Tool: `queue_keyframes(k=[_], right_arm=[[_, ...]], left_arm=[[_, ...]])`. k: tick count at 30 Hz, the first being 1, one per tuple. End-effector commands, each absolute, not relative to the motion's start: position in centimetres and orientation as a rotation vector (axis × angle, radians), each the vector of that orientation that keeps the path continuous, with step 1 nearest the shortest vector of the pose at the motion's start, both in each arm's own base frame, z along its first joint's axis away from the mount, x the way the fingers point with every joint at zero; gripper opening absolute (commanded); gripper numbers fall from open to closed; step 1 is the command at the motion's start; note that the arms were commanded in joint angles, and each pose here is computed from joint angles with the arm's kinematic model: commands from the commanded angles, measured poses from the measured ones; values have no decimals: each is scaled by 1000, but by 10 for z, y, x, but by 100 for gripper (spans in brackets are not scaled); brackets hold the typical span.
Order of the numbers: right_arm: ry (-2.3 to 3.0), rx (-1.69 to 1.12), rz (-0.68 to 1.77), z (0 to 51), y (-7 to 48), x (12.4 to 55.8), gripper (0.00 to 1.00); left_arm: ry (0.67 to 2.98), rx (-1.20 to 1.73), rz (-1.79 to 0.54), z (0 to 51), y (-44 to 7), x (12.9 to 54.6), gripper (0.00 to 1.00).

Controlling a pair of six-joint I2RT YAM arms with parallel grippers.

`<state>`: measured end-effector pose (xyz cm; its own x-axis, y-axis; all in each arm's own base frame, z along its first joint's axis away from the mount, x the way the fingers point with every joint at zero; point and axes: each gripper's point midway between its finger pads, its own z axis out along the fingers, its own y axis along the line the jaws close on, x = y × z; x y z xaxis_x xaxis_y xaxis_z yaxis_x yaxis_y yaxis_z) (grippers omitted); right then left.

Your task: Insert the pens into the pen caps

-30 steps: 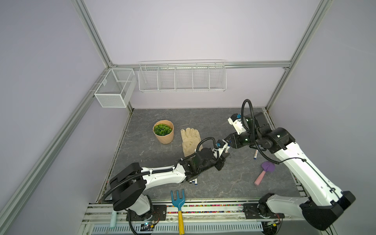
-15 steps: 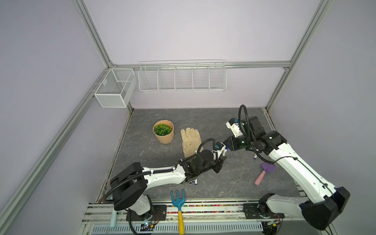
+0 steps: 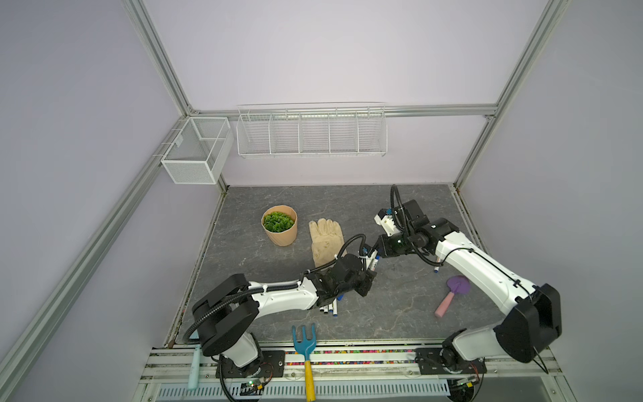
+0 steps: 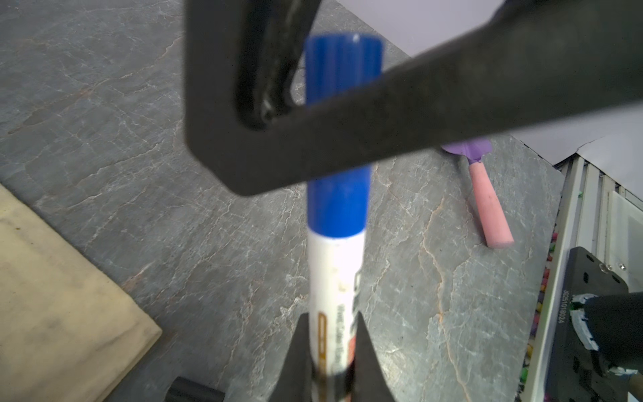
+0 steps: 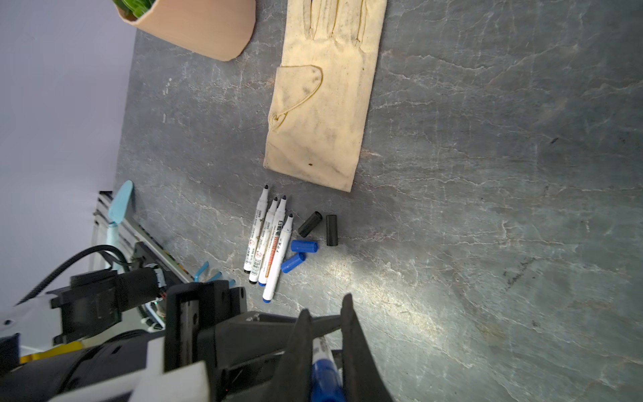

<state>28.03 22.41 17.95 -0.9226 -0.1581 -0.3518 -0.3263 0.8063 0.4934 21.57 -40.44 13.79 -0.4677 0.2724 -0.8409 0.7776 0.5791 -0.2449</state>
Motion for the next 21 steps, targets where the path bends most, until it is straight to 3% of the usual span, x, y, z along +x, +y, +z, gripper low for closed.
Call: queue_keyframes(k=[1,5,13,17,21], right_arm=[[3032,-140,1045,133,206,228,7],[2978,-199,1226,149,224,227,6],[3155,-667,635,112,218,177,7],[3138,-620,625,113,211,180,7],[3110,-361,771,122,196,202,7]], left_arm=[[1312,500,-1168,370,-415,237,0],[1260,506,-1316,381,-415,232,0],[1315,446,-1215,381,-418,270,0],[1321,443,-1174,387,-419,279,0],[1328,435,-1167,384,-417,280,0]])
